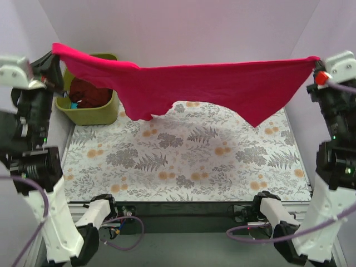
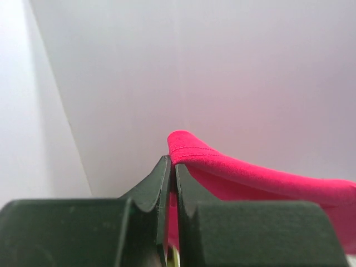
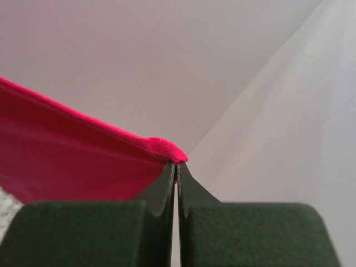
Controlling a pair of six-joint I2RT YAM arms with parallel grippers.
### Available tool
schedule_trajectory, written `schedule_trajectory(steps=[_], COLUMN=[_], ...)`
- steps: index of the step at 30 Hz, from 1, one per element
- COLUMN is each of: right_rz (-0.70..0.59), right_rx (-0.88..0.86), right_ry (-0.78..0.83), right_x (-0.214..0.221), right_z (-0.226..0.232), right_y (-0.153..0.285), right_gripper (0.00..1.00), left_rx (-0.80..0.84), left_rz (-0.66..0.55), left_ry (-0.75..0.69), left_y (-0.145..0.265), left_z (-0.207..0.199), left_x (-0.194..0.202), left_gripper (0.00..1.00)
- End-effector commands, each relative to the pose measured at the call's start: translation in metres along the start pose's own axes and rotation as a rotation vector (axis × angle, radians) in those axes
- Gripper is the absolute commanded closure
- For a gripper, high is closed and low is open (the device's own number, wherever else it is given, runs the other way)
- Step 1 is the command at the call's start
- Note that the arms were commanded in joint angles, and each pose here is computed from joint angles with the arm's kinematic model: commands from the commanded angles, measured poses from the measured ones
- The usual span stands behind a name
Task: Fold and stack the t-shirts
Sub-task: Flatten the tshirt out
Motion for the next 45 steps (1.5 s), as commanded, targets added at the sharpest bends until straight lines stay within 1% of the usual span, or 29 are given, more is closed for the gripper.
schedule_trajectory(steps=[1,2,6,9,12,15,16,17,18,19,21,22,24,25,26,28,29,30,32,33,34,35,36,37,39,40,42,43,45], right_rz=[-0.145,-0.158,-0.226,-0.256,-0.253,-0.200,-0.182,-0.183,-0.135,-0.120,-0.088,-0.039,0.001,0.054,0.054,0.083,0.113,0.142,0.198,0.238,0.262,0.274,0.312,0.321,0.348,0.364,0.401,0.418,0.454], right_rx=[0.237,0.270,0.383,0.439,0.446,0.385,0.354,0.299,0.234,0.194,0.115,0.059,-0.018,-0.084,-0.136,-0.214,-0.267,-0.297,-0.331,-0.356,-0.370,-0.384,-0.418,-0.434,-0.485,-0.496,-0.512,-0.515,-0.537], right_ry=[0.061,0.066,0.114,0.162,0.192,0.211,0.209,0.210,0.198,0.195,0.192,0.175,0.170,0.147,0.142,0.135,0.113,0.102,0.082,0.066,0.062,0.056,0.033,0.024,-0.009,-0.019,-0.029,-0.032,-0.038], right_x=[-0.047,-0.053,-0.084,-0.098,-0.099,-0.077,-0.067,-0.059,-0.033,-0.021,0.004,0.032,0.061,0.092,0.103,0.130,0.152,0.169,0.201,0.221,0.233,0.245,0.263,0.270,0.289,0.297,0.315,0.322,0.339], right_z=[-0.036,-0.040,-0.053,-0.062,-0.066,-0.060,-0.055,-0.045,-0.029,-0.019,0.001,0.018,0.040,0.062,0.076,0.099,0.117,0.127,0.145,0.153,0.159,0.166,0.176,0.181,0.194,0.198,0.203,0.205,0.212], right_y=[0.042,0.051,0.093,0.109,0.105,0.077,0.066,0.057,0.042,0.035,0.024,0.013,0.005,-0.002,-0.004,-0.008,-0.010,-0.014,-0.021,-0.028,-0.032,-0.036,-0.042,-0.046,-0.057,-0.060,-0.072,-0.075,-0.083], right_gripper=[0.99,0.99,0.99,0.99,0.99,0.99,0.99,0.99,0.99,0.99,0.99,0.99,0.99,0.99,0.99,0.99,0.99,0.99,0.99,0.99,0.99,0.99,0.99,0.99,0.99,0.99,0.99,0.99,0.99], left_rx=[-0.109,-0.130,-0.158,-0.188,-0.180,-0.157,-0.110,-0.082,-0.026,0.004,0.075,0.132,0.190,0.233,0.243,0.283,0.302,0.306,0.299,0.282,0.277,0.291,0.264,0.265,0.296,0.259,0.254,0.219,0.184], left_rz=[-0.189,-0.240,-0.308,-0.337,-0.318,-0.243,-0.180,-0.141,-0.086,-0.014,0.079,0.158,0.219,0.257,0.325,0.407,0.473,0.524,0.590,0.664,0.695,0.700,0.730,0.766,0.768,0.807,0.832,0.868,0.892], left_ry=[-0.069,-0.084,-0.133,-0.169,-0.199,-0.229,-0.250,-0.258,-0.255,-0.254,-0.240,-0.212,-0.184,-0.162,-0.122,-0.074,-0.033,-0.003,0.019,0.051,0.053,0.043,0.038,0.040,0.021,0.010,-0.001,0.008,0.009], left_y=[0.036,0.052,0.083,0.094,0.090,0.074,0.063,0.059,0.053,0.046,0.041,0.038,0.039,0.039,0.038,0.036,0.038,0.035,0.030,0.030,0.028,0.022,0.023,0.021,0.012,0.009,-0.002,-0.011,-0.024], left_z=[0.004,0.002,-0.004,-0.004,-0.004,0.000,-0.001,-0.002,-0.006,-0.004,-0.008,-0.010,-0.014,-0.018,-0.015,-0.016,-0.015,-0.012,-0.009,-0.006,-0.005,-0.010,-0.008,-0.010,-0.026,-0.023,-0.028,-0.025,-0.021], left_x=[-0.051,-0.068,-0.096,-0.112,-0.114,-0.094,-0.072,-0.059,-0.040,-0.012,0.026,0.061,0.090,0.109,0.140,0.176,0.208,0.231,0.266,0.299,0.314,0.325,0.341,0.360,0.377,0.396,0.414,0.432,0.447], left_gripper=[1.00,1.00,1.00,1.00,1.00,1.00,1.00,1.00,1.00,1.00,1.00,1.00,1.00,1.00,1.00,1.00,1.00,1.00,1.00,1.00,1.00,1.00,1.00,1.00,1.00,1.00,1.00,1.00,1.00])
Point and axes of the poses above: each gripper's point midway between its finger pads, its own y axis back along the fingers, its own z axis along the line the jaws close on, x = y × z, the point moved 3 cm from there along y, back along the fingers, and after that the axes turned 7 degrees about y, right-handed, at the moved point
